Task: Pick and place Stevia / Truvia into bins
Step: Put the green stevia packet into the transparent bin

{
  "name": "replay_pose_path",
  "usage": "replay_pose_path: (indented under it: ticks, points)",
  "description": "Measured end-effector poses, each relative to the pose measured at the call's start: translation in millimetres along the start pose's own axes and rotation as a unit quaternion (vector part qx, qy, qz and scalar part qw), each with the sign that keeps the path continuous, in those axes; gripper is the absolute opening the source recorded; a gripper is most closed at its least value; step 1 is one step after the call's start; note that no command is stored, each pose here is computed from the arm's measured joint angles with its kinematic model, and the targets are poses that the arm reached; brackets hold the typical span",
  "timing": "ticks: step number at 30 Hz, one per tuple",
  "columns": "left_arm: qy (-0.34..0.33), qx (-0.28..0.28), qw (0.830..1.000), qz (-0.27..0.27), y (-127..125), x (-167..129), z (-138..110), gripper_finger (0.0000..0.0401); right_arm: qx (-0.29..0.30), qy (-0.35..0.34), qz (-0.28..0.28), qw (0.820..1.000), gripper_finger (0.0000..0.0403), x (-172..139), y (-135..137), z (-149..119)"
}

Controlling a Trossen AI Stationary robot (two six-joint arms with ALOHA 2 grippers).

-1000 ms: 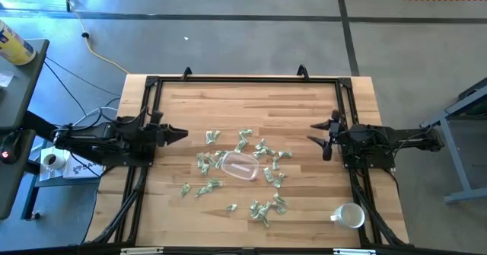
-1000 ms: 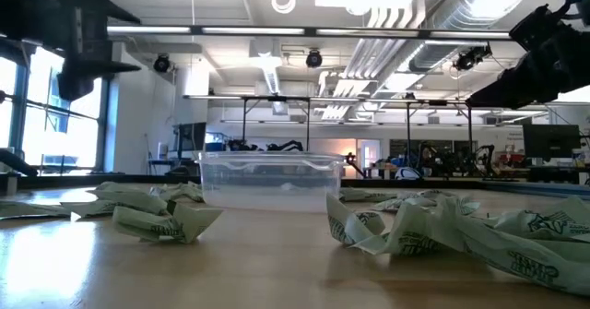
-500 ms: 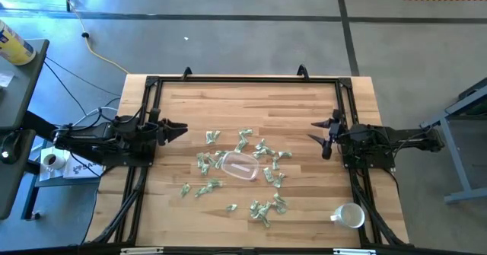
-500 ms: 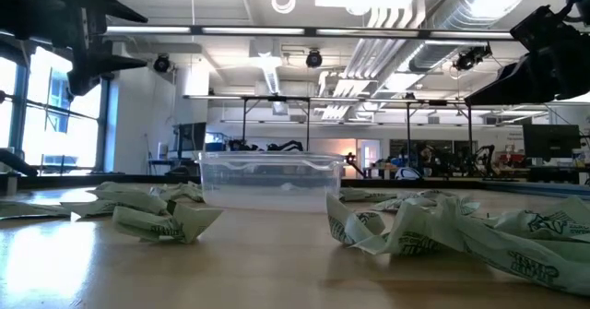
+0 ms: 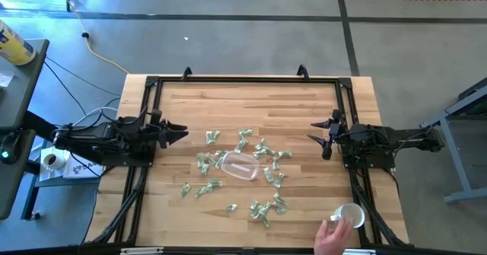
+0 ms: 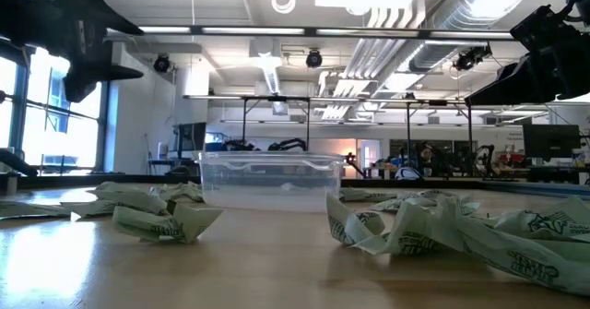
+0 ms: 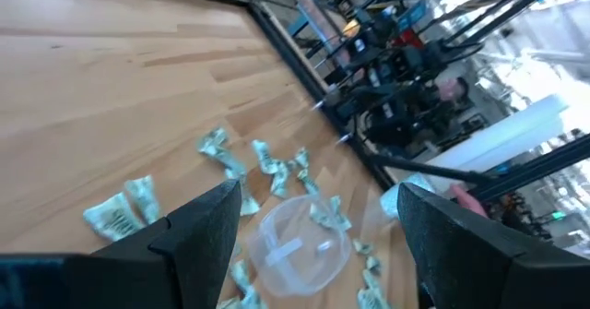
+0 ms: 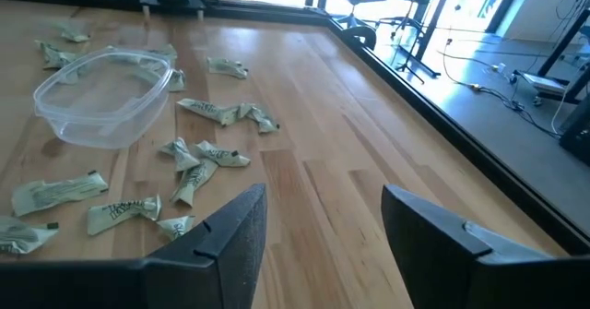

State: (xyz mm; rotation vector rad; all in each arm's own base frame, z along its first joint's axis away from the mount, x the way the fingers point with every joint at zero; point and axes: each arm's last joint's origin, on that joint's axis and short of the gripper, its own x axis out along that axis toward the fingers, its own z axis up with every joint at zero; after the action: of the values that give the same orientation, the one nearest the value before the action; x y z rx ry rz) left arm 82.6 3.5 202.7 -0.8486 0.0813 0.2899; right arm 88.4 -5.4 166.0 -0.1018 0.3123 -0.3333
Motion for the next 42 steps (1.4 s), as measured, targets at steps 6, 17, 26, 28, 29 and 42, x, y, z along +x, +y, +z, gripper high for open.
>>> replay_pose_path:
  ticks: [6, 17, 26, 28, 29, 42]
  points:
    - [-0.001, -0.017, 1.0, -0.002, 0, 0, 0, 0.0328, 0.0, 0.0, 0.0, 1.0, 0.0205, 0, 0, 0]
    - [0.003, -0.016, 1.0, 0.004, 1, 0, -1, 0.0328, 0.0, 0.0, 0.0, 1.0, 0.0206, 0, 0, 0]
    - [-0.001, -0.027, 1.0, -0.001, 0, 0, 0, 0.0328, 0.0, 0.0, 0.0, 1.0, 0.0206, 0, 0, 0]
    - [-0.001, -0.027, 1.0, 0.0, 0, 0, 0, 0.0328, 0.0, 0.0, 0.001, 1.0, 0.0206, 0, 0, 0]
    - [-0.001, -0.026, 1.0, 0.0, 0, 0, 0, 0.0328, 0.0, 0.0, 0.001, 1.0, 0.0206, 0, 0, 0]
    - [-0.006, -0.125, 0.992, -0.029, -5, 0, 3, 0.0328, 0.037, -0.079, -0.01, 0.996, 0.0204, -1, -1, 15]
